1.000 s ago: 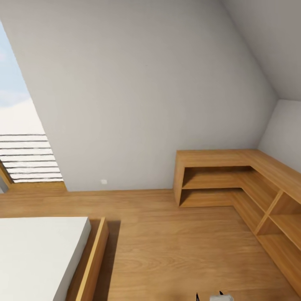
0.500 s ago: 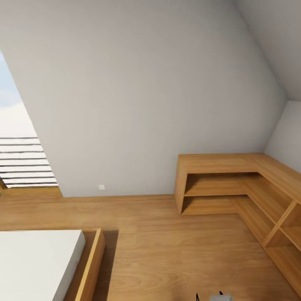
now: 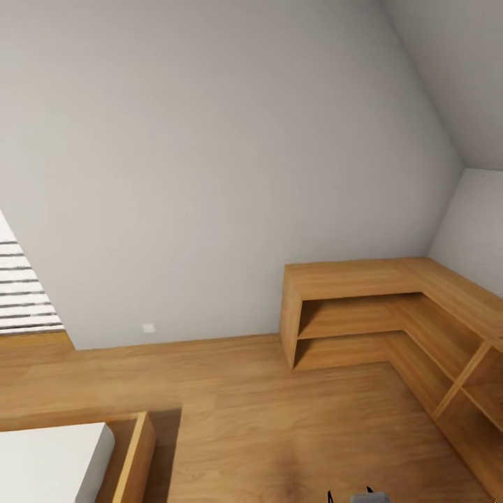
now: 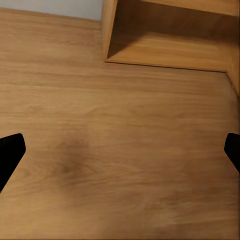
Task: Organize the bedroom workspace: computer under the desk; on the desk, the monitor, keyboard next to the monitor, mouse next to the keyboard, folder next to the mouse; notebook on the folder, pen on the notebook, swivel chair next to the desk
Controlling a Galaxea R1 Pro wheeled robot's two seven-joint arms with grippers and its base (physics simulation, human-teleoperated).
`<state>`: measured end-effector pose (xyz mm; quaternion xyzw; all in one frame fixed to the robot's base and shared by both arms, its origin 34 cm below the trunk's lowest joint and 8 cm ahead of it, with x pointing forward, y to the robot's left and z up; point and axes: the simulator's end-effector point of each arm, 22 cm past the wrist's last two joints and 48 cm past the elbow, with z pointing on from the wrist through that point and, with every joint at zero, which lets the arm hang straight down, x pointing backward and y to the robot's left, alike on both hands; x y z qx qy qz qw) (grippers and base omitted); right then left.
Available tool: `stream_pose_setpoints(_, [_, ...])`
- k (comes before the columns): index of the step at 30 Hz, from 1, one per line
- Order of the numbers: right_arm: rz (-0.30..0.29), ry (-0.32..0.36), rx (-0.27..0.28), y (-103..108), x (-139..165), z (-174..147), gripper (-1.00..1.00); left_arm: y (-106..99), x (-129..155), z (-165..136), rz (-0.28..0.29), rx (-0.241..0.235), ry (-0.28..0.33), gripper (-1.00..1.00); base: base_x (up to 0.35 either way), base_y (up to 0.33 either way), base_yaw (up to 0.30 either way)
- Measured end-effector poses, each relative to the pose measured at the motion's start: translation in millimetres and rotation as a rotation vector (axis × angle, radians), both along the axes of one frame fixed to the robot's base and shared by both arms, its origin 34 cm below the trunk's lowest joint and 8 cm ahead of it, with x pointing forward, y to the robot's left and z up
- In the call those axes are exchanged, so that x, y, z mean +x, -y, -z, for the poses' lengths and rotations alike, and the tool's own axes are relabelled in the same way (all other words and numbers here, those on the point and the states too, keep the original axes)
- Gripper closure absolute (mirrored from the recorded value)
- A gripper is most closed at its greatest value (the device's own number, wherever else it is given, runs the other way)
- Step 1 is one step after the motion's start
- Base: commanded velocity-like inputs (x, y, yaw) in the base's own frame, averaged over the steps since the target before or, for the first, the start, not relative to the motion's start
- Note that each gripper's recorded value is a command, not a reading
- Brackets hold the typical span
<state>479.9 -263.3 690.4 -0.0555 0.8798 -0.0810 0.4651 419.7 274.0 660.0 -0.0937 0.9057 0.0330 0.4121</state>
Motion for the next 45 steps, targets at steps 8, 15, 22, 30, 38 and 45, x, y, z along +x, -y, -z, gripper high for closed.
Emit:
stream_pose_setpoints(8, [-0.001,0.000,0.000,-0.1,0.1,0.0,-1.00,-0.3,-0.1,0.0,-0.001,0.001,0.000,-1.00,0.329,0.000,-0.261])
stream_pose_setpoints(15, [-0.001,-0.001,0.000,-0.2,-0.1,0.1,-1.00,-0.2,0.0,0.0,0.000,0.000,0.000,-1.00,0.328,0.000,-0.262])
stream_pose_setpoints(22, [-0.001,0.000,0.000,-0.2,0.0,0.0,-1.00,0.9,0.0,0.0,0.001,-0.001,0.000,-1.00,0.329,0.000,-0.263])
stream_pose_setpoints(30, [-0.001,0.001,0.000,-0.3,0.1,-0.1,-1.00,0.4,0.0,0.0,0.000,-0.001,0.000,-1.00,0.328,0.000,-0.264])
stream_pose_setpoints(38, [-0.002,0.001,0.001,-0.8,0.1,-0.1,-1.00,-0.3,-0.1,0.0,-0.001,0.001,0.000,-1.00,0.328,0.012,-0.264])
stream_pose_setpoints(45, [-0.004,0.008,0.003,-2.0,1.2,-1.3,-1.00,-0.3,0.1,0.1,-0.001,0.001,0.000,-1.00,0.257,0.119,-0.264])
